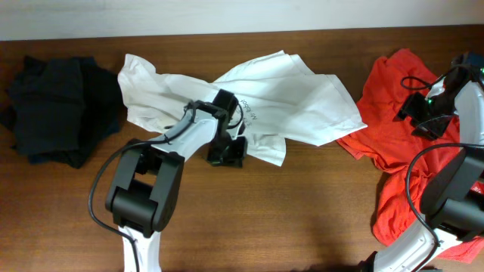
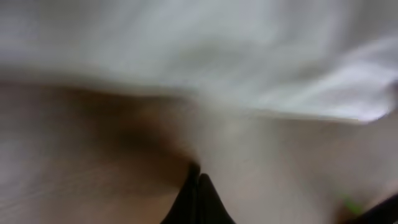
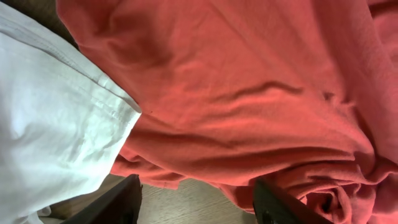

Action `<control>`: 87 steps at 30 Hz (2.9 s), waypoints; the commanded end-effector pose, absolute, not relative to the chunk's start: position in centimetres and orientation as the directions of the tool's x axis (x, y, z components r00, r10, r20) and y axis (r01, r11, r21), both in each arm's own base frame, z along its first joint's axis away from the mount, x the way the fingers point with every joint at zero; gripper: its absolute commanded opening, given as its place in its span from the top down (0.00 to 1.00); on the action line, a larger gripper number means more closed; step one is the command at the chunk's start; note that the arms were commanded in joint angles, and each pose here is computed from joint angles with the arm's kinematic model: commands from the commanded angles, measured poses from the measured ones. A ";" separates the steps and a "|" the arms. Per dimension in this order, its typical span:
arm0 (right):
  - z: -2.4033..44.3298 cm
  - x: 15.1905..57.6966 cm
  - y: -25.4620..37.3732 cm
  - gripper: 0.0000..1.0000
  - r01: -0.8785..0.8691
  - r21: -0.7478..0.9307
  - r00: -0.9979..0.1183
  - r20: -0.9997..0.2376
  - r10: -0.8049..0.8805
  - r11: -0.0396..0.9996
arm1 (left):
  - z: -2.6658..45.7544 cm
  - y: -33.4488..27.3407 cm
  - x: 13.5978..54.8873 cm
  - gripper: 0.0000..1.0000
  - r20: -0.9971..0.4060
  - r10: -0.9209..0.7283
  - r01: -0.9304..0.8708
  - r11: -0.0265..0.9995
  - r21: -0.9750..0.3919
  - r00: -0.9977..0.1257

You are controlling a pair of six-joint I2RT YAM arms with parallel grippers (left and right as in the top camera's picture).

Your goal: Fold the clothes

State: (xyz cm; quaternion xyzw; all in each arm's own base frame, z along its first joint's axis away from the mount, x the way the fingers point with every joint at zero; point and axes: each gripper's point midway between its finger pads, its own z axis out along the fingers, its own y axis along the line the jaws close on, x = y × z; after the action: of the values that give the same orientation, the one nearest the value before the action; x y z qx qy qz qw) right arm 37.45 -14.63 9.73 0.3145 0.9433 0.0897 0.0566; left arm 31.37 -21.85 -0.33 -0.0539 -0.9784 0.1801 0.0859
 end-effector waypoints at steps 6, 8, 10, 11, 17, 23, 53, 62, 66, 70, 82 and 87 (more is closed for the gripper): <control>10.4 37.6 -15.0 0.34 0.573 0.180 -0.802 -0.077 0.592 0.800 | -0.4 -20.2 33.8 0.54 0.159 0.034 -0.048 0.873 -0.485 -0.987; 10.4 37.6 -15.0 0.34 0.573 0.180 -0.802 -0.076 0.592 0.800 | -0.3 -21.2 33.7 0.50 0.138 0.059 -0.017 0.869 -0.495 -0.989; 10.3 37.6 -15.0 0.33 0.573 0.180 -0.802 -0.076 0.592 0.800 | -0.4 -22.1 33.9 0.45 0.122 0.057 -0.010 0.871 -0.491 -0.991; 10.3 37.6 -15.0 0.34 0.573 0.180 -0.803 -0.074 0.592 0.800 | -0.5 -22.8 34.3 0.43 0.106 0.031 -0.025 0.873 -0.487 -0.994; 10.2 37.0 -15.1 0.34 0.579 0.158 -0.803 -0.056 0.593 0.800 | -1.5 -23.0 35.4 0.43 0.059 -0.090 -0.106 0.919 -0.379 -0.994; 10.2 36.6 -14.9 0.34 0.582 0.155 -0.804 -0.041 0.593 0.799 | -2.1 -23.4 36.4 0.57 -0.028 -0.144 -0.129 0.944 -0.304 -0.989; 9.3 38.2 -9.5 0.61 0.290 0.179 -0.952 -0.043 0.302 0.940 | -0.9 7.7 27.3 1.00 0.298 -0.654 -0.591 0.756 0.281 -0.695; 2.0 37.8 -2.4 0.67 0.064 0.358 -0.996 0.078 0.039 0.931 | -1.3 5.8 28.8 1.00 0.323 -0.660 -0.655 0.742 0.143 -0.678; 0.0 38.2 -3.0 0.67 0.070 0.331 -0.995 0.084 0.045 0.941 | -1.4 5.9 28.9 1.00 0.321 -0.661 -0.655 0.742 0.141 -0.679; -1.9 38.2 -7.2 0.66 0.170 0.213 -0.983 0.101 0.152 0.962 | -1.4 5.9 29.0 1.00 0.317 -0.661 -0.656 0.742 0.139 -0.680; 7.7 40.6 -15.0 0.36 0.444 0.296 -0.886 0.006 0.463 0.846 | -1.4 5.9 29.1 1.00 0.314 -0.661 -0.657 0.742 0.137 -0.681; 10.2 38.7 -8.9 0.16 0.375 0.362 -0.927 0.148 0.345 0.853 | -1.5 6.0 29.3 1.00 0.306 -0.662 -0.658 0.741 0.133 -0.684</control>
State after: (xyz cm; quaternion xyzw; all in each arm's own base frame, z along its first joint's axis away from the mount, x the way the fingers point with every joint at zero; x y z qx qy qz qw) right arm 38.66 -12.89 8.75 0.2302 0.9610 0.1511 -0.0272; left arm 28.82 6.75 -0.39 0.3666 -0.9143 -0.0245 0.1704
